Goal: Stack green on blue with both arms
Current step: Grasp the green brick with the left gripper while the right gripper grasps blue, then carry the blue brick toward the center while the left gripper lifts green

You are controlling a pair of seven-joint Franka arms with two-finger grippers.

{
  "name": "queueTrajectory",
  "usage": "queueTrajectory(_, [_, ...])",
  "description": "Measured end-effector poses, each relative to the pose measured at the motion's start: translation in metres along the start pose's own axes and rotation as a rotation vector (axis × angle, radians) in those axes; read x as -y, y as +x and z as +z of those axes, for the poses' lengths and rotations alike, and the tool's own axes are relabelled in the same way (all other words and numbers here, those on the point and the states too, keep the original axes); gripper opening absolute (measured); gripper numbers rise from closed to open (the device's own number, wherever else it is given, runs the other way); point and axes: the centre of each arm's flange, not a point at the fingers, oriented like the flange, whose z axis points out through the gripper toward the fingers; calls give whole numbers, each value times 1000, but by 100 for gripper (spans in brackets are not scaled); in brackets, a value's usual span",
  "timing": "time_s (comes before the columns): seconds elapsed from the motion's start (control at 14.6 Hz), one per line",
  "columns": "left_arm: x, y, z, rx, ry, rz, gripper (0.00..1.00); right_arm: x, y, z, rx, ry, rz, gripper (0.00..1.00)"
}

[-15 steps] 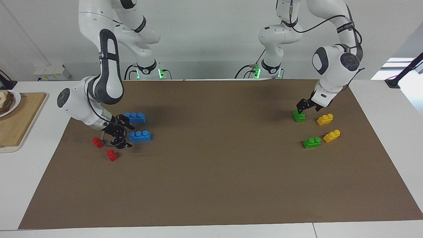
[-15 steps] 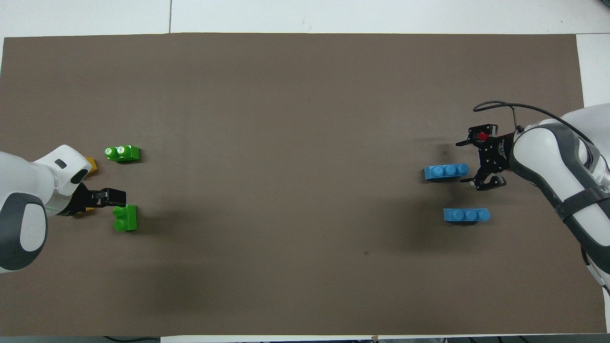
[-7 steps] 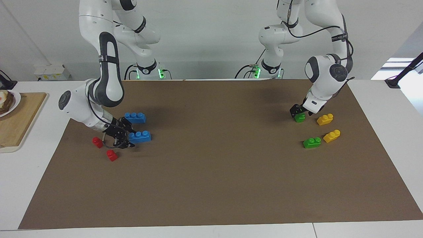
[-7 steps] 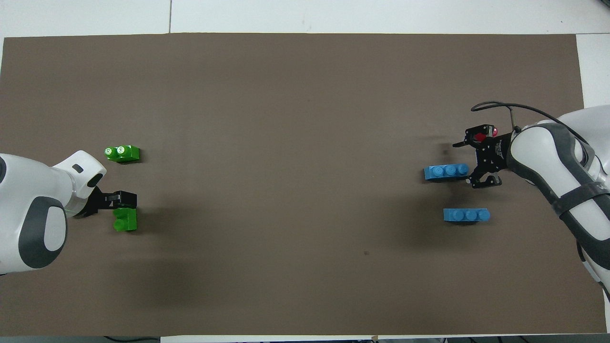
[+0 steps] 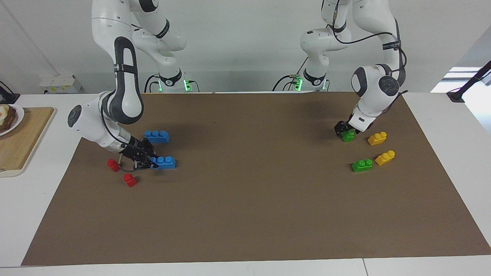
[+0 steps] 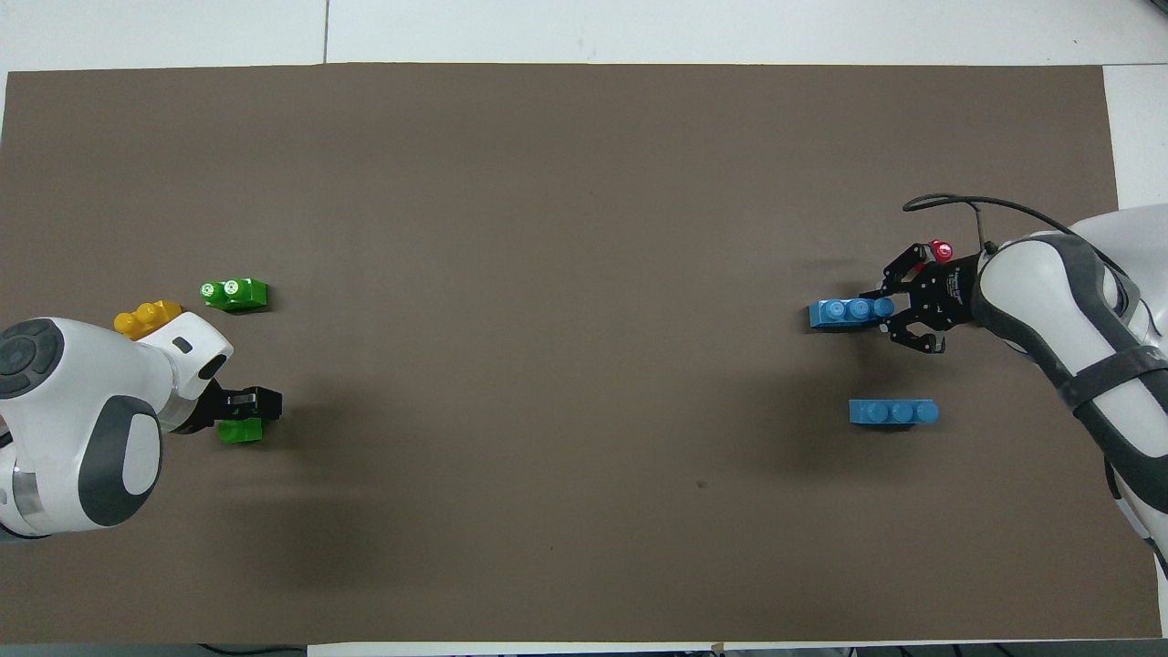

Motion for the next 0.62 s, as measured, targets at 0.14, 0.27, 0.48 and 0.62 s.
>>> queueTrajectory(0.14, [1,0,0,-1,0,-1,57,2,-4,-1,4,-2,-16,34])
queueTrajectory(0.27, [2,1,-1,-1,-1,-2,36,10,-23,-5,21,2,-41,34])
queueTrajectory(0.48, [3,7,-16,9,0,-4,35,30,-86,-13,65,18,-42,34])
queueTrajectory(0.62, [3,20,-51,16,-2,-19,35,41,-141,-18,88,29,-29,34])
